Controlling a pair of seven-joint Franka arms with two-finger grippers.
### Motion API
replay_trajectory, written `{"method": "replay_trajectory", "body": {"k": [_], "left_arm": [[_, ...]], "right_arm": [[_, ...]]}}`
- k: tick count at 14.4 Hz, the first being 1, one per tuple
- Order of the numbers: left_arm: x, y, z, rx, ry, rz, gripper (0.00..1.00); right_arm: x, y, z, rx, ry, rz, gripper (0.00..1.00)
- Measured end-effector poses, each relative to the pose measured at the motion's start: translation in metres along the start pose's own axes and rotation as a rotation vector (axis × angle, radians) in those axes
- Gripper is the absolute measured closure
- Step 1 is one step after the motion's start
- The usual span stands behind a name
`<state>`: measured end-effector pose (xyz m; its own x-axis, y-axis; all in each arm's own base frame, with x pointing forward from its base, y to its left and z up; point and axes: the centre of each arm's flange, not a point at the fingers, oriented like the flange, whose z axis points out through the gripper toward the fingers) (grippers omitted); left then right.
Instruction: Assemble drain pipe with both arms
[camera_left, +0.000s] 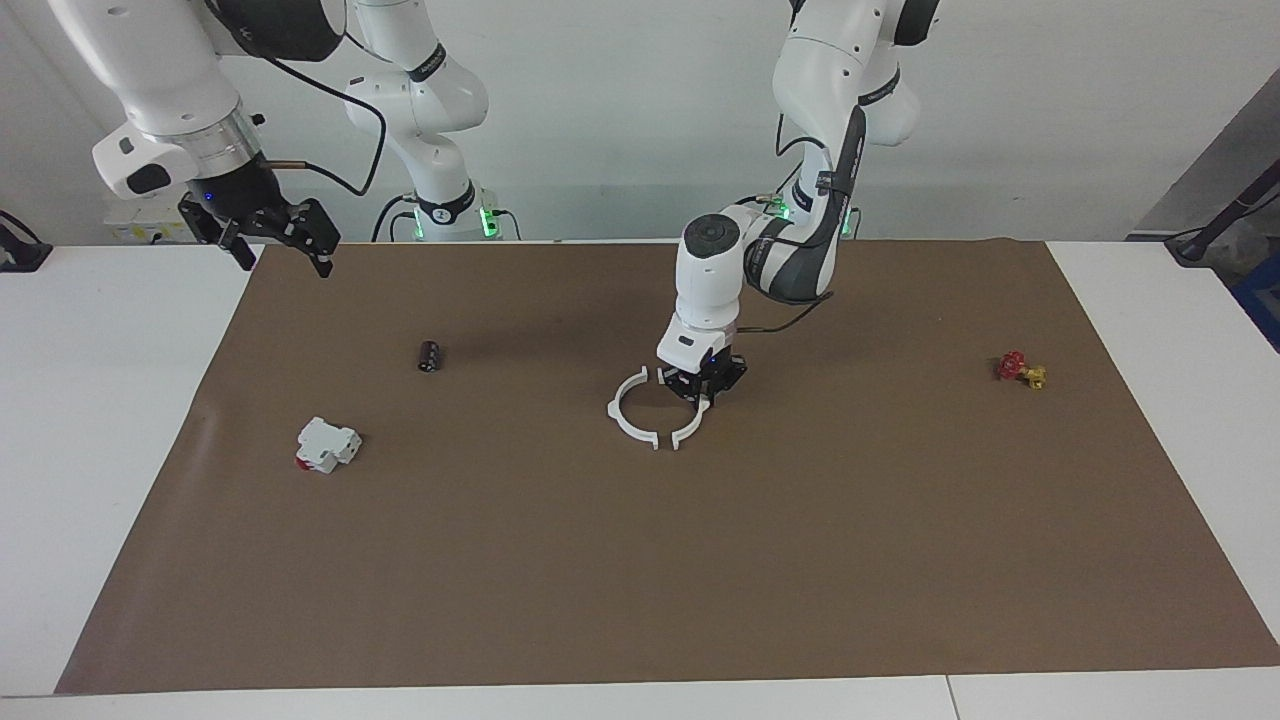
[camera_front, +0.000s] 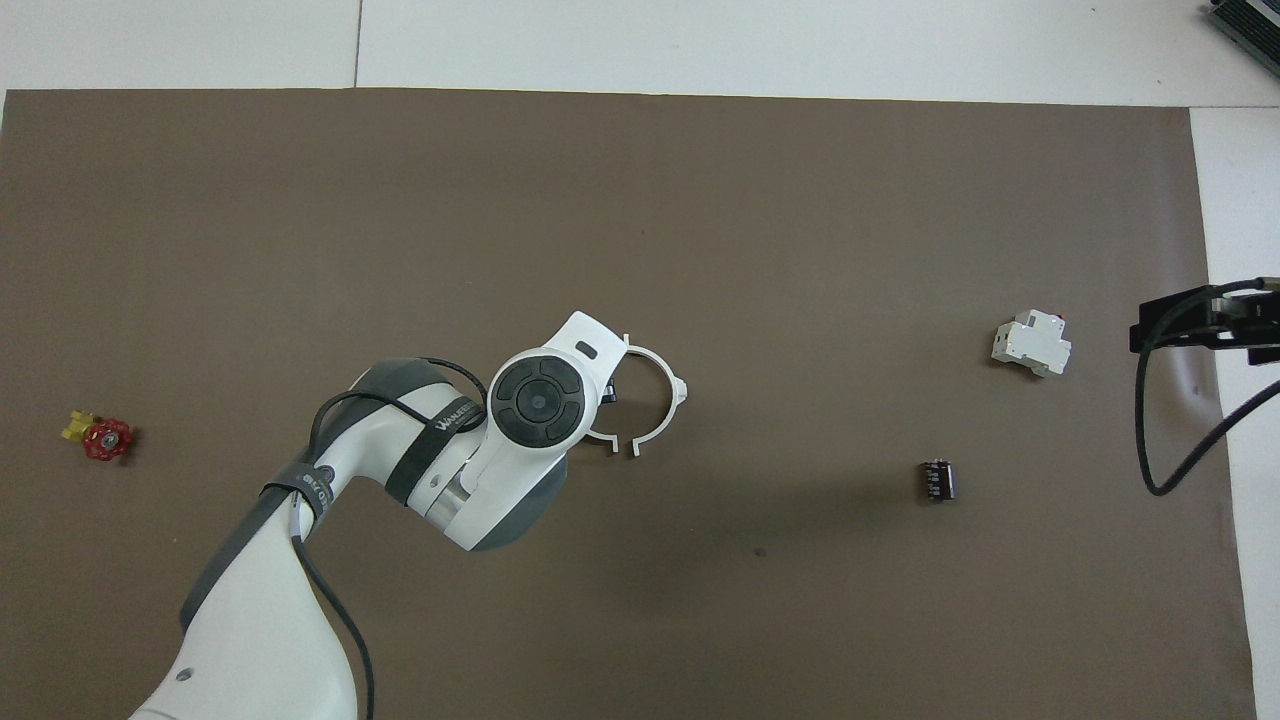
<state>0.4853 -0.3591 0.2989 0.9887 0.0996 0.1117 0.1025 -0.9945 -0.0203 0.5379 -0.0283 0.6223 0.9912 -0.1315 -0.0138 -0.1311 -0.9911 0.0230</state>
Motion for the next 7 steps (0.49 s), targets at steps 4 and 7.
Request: {"method": "replay_trajectory", "body": {"k": [4, 7], "left_arm": [[-0.0039, 0.0067, 0.0004, -0.013, -0.018, -0.008, 0.80], [-0.0049, 0.0098, 0.0007, -0.013, -0.025, -0.007, 0.80]], "right_arm": [[0.0000, -0.0005, 0.0000, 0.000, 0.000, -0.001, 0.00], [0.0000, -0.0004, 0.0000, 0.000, 0.000, -0.001, 0.00]]}}
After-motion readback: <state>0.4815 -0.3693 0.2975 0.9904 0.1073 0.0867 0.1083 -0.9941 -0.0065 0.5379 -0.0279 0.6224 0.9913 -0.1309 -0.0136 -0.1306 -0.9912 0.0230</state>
